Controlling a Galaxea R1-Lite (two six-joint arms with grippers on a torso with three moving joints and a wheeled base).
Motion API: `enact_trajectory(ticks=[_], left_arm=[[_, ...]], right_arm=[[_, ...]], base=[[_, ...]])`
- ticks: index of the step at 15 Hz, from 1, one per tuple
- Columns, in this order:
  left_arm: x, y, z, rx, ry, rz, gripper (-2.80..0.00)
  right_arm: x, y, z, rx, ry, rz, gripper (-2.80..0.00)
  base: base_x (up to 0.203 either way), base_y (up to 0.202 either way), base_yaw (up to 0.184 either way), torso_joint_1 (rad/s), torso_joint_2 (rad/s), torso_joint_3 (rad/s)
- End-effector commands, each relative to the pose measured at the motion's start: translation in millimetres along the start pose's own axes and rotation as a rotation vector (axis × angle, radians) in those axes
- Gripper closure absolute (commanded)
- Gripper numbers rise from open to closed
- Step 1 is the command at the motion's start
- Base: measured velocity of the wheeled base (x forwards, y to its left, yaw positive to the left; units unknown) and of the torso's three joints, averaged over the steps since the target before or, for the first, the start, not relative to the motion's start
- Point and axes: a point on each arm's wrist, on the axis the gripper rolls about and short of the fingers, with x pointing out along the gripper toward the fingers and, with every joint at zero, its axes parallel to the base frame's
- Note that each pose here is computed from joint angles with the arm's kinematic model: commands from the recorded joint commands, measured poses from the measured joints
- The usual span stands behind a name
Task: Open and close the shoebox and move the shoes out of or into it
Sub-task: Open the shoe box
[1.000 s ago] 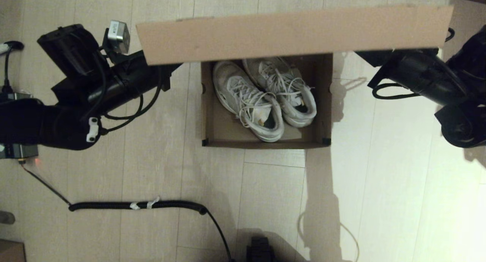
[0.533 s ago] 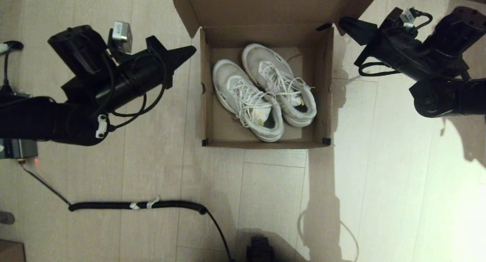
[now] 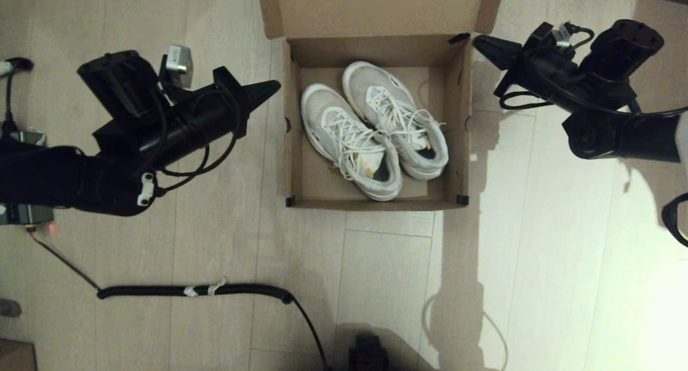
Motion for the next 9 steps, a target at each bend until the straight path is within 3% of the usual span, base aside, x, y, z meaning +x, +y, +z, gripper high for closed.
enact_trajectory(ticks=[1, 5, 7, 9], left_arm=[[0.3, 7.8, -5.5, 0.012, 0.014, 0.015, 0.0], [-4.3, 9.2, -5.5, 0.022, 0.012, 0.08, 0.0], [-5.4, 14.4, -5.9, 0.15, 0.021, 0.145, 0.0], [-3.9, 24.0, -8.8, 0.348, 0.049, 0.241, 0.0]], right_arm=[[-6.0, 20.4, 1.3, -0.016, -0.002, 0.016, 0.0], [-41.9, 84.0, 8.9, -0.062, -0.017, 0.021, 0.0], [-67.0, 82.0, 18.1, -0.088, -0.014, -0.044, 0.0], [-82.3, 64.8, 15.0, -0.216, 0.008, -0.115, 0.0]], base=[[0.0, 0.0, 0.0, 0.0, 0.0, 0.0], [0.0, 0.0, 0.0, 0.0, 0.0, 0.0], [0.0, 0.0, 0.0, 0.0, 0.0, 0.0], [0.0, 0.0, 0.0, 0.0, 0.0, 0.0]])
